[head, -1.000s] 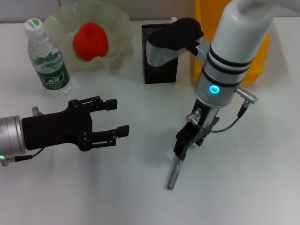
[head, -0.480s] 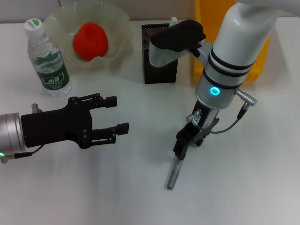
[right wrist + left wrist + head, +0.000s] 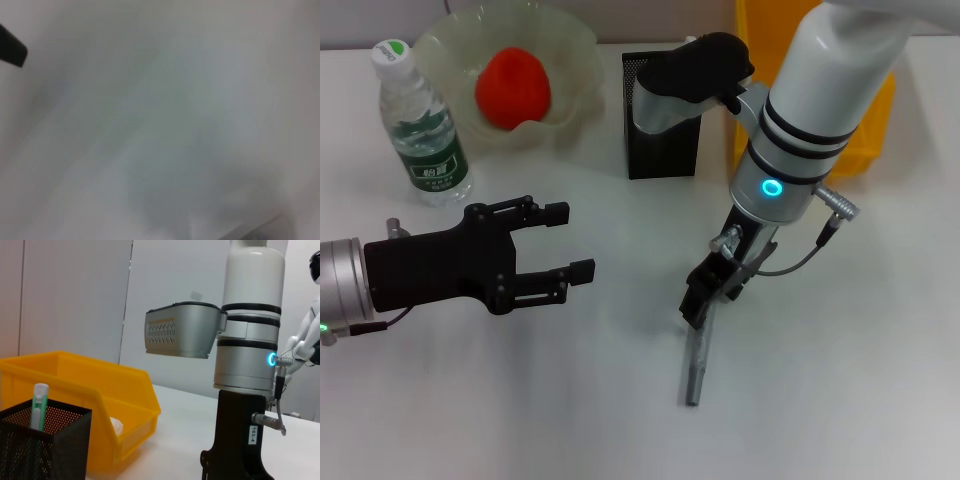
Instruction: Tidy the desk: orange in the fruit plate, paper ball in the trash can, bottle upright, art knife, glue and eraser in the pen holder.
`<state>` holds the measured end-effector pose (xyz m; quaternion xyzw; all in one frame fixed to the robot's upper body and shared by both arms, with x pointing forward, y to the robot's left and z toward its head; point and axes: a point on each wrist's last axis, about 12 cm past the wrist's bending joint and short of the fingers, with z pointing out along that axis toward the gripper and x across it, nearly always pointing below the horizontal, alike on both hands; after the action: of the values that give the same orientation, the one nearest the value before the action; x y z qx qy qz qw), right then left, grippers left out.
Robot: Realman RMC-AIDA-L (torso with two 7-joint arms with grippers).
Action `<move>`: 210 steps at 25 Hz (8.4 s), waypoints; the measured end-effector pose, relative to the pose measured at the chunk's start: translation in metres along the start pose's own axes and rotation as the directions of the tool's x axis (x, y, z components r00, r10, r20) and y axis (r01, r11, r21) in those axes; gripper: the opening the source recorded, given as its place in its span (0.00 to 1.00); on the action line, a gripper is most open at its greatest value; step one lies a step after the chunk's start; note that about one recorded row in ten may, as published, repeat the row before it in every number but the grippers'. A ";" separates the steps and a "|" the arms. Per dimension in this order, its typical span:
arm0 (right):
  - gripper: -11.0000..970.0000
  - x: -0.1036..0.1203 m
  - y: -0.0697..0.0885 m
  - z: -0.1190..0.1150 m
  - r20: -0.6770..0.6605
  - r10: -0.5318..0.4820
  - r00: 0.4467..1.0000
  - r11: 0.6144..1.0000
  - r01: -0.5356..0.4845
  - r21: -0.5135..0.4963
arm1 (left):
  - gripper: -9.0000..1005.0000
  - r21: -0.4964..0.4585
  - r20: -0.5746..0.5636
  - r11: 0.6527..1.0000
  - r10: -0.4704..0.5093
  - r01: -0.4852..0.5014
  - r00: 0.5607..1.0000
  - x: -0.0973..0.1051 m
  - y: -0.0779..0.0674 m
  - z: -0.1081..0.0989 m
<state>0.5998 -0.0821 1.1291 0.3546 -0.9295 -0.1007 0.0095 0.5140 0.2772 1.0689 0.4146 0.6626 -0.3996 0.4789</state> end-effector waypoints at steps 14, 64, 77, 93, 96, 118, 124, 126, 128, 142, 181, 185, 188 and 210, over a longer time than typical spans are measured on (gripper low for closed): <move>0.59 -0.002 0.001 0.004 0.022 -0.037 0.999 0.999 0.037 -0.009 | 0.78 -0.009 0.007 1.000 0.001 -0.001 1.000 0.000 0.001 -0.001; 0.52 -0.004 0.017 0.006 -0.037 -0.158 0.987 0.986 0.160 0.051 | 0.78 -0.016 0.003 1.000 0.017 -0.017 1.000 -0.001 0.002 -0.002; 0.39 -0.003 0.017 0.006 -0.044 -0.159 0.986 0.986 0.161 0.052 | 0.78 -0.011 0.005 1.000 0.019 -0.019 1.000 -0.002 0.002 -0.001; 0.23 0.001 0.015 0.009 -0.064 -0.155 0.986 0.986 0.159 0.058 | 0.78 -0.006 0.008 1.000 0.015 -0.015 1.000 -0.001 0.000 -0.002; 0.23 0.002 0.015 0.010 -0.066 -0.157 0.985 0.985 0.161 0.058 | 0.78 -0.004 0.010 1.000 0.014 -0.014 1.000 0.000 0.000 -0.003; 0.15 0.023 -0.038 -0.046 0.476 -0.010 0.880 0.980 0.103 -0.169 | 0.78 -0.021 0.060 1.000 0.013 -0.012 0.998 -0.002 -0.002 -0.009; 0.15 0.054 -0.072 -0.067 0.781 0.074 0.620 0.944 0.209 -0.255 | 0.78 -0.034 0.093 0.999 0.023 -0.020 0.995 -0.001 -0.006 -0.009; 0.15 0.066 -0.081 -0.070 0.857 0.079 0.509 0.939 0.251 -0.236 | 0.78 -0.032 0.096 0.999 0.022 -0.019 0.995 0.000 -0.006 -0.008; 0.15 0.076 -0.090 -0.070 0.909 0.091 0.406 0.938 0.272 -0.215 | 0.78 -0.030 0.101 0.999 0.015 -0.012 0.995 0.001 -0.008 -0.007; 0.15 0.052 -0.113 -0.036 0.982 0.016 0.189 0.986 0.159 -0.047 | 0.77 -0.030 0.125 0.999 0.022 -0.018 0.992 0.002 -0.012 -0.003; 0.69 0.104 -0.111 -0.026 0.972 0.235 0.016 0.942 0.244 -0.232 | 0.77 -0.014 0.160 1.000 -0.015 0.018 0.987 0.007 -0.020 -0.004; 0.84 0.152 -0.100 -0.016 0.973 0.211 0.094 0.882 0.410 -0.231 | 0.77 0.012 0.156 0.998 -0.056 0.054 0.986 0.010 -0.023 -0.006; 0.84 0.179 -0.094 -0.003 0.965 0.171 0.199 0.847 0.471 -0.247 | 0.77 0.044 0.124 0.995 -0.096 0.091 0.988 0.013 -0.025 -0.007; 0.84 0.196 -0.081 0.040 0.922 -0.058 0.382 0.839 0.519 -0.162 | 0.77 0.088 -0.006 0.988 -0.127 0.127 0.992 0.022 -0.026 -0.002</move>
<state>0.5028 -0.2628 1.0636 0.3966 -0.6645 -0.4724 -0.4218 0.4850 0.2736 1.0519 0.3921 0.6695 -0.4581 0.4337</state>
